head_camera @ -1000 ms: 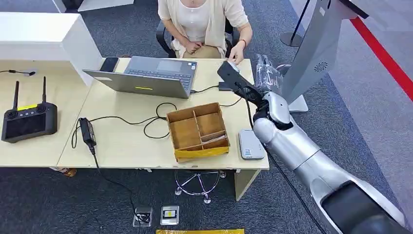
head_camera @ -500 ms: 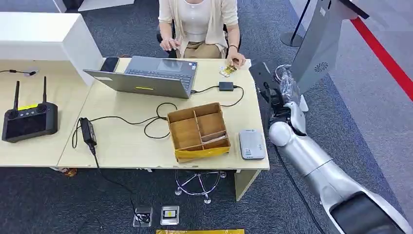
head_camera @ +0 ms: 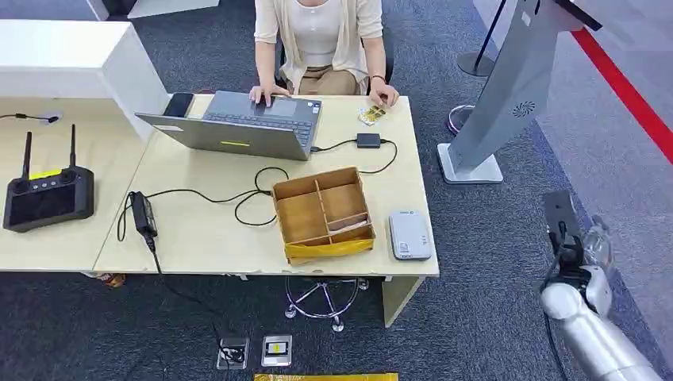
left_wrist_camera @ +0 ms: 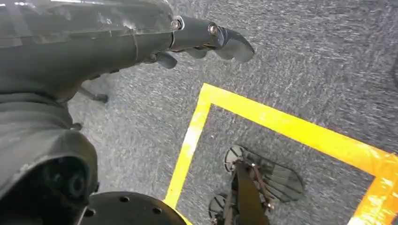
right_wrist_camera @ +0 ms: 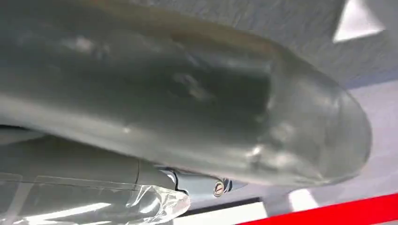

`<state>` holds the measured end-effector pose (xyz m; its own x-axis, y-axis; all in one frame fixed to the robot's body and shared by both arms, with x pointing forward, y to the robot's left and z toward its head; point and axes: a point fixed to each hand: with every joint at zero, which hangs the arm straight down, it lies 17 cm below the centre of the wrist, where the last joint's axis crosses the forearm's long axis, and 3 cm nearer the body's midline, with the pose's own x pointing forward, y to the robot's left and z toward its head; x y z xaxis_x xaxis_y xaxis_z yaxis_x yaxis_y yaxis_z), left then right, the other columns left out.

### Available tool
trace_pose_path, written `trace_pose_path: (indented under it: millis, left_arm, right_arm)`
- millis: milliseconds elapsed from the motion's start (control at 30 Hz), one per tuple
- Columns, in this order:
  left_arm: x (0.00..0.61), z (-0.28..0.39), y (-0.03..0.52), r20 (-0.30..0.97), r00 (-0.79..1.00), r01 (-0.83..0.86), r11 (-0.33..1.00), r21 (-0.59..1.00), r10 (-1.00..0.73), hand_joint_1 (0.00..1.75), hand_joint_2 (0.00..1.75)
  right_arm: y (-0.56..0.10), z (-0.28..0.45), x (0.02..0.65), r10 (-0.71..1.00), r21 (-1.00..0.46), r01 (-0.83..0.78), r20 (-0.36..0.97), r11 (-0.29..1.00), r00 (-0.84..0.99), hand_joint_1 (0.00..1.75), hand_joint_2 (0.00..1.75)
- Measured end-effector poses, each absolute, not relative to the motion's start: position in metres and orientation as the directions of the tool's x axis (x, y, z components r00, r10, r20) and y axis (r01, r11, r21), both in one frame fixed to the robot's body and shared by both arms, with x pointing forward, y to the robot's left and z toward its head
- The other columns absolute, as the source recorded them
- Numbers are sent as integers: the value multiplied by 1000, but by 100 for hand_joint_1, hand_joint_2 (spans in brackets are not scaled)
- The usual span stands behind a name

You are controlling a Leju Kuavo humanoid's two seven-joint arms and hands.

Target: Pass the card to the sensor for recognition and then transmit it.

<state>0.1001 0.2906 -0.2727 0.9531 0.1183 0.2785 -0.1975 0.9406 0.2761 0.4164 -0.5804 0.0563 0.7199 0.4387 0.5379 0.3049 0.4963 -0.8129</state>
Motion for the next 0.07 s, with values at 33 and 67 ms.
trace_pose_path:
  millis: [33, 67]
  left_arm:
    - [101, -273, 291, 284, 951, -201, 940, 275, 121, 0, 0]
    - [102, -272, 291, 287, 950, -202, 941, 273, 121, 0, 0]
  right_arm:
    - [-588, 51, 405, 435, -810, 307, 541, 500, 720, 0, 0]
    - [-593, 46, 396, 433, -805, 309, 547, 507, 717, 0, 0]
